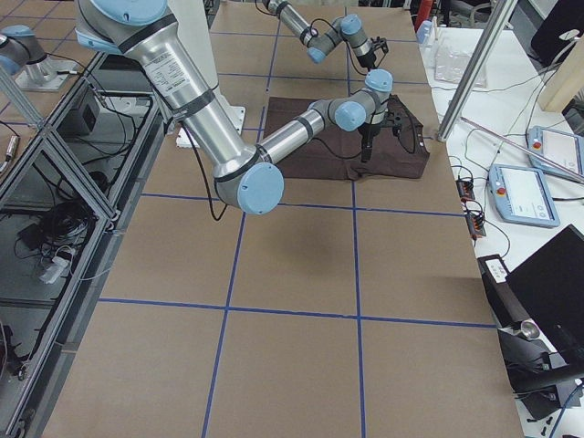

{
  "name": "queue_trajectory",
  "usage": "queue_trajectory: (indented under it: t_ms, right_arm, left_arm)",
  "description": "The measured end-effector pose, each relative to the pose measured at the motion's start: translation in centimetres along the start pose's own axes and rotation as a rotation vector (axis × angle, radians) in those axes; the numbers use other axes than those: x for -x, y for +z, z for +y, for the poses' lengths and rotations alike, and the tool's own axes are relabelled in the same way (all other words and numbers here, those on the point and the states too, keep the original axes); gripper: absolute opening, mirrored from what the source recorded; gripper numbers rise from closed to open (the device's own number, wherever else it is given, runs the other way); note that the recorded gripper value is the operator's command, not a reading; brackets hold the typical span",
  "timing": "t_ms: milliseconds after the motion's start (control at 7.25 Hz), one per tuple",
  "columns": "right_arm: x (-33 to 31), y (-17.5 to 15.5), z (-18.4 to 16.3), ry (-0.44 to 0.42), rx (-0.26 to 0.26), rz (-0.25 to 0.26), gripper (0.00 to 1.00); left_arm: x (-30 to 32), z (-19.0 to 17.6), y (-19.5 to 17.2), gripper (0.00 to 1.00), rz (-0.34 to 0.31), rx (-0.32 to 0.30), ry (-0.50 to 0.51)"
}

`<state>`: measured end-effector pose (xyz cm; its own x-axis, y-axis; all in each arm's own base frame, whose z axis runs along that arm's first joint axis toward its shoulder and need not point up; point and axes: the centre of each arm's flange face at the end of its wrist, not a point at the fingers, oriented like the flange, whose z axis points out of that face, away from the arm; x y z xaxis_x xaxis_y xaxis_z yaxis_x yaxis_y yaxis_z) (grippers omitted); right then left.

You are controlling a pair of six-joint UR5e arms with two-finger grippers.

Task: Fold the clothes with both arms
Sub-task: 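Move the left gripper toward the other sleeve while the right gripper holds position, then fold the sleeve nearest the left gripper inward onto the shirt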

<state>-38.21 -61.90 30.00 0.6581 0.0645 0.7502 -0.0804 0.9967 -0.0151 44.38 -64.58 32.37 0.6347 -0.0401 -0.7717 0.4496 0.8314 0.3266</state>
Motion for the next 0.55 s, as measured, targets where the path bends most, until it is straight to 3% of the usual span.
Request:
queue_trajectory:
  t_ms: [276, 552]
  right_arm:
    - [0.1, 0.0, 0.2, 0.021, -0.001, -0.002, 1.0]
    - [0.4, 0.1, 0.4, 0.041, 0.0, -0.006, 1.0]
  left_arm:
    - [-8.5, 0.6, -0.5, 0.0, 0.007, 0.046, -0.092]
    - [-13.8, 1.3, 2.1, 0.0, -0.024, 0.082, -0.16]
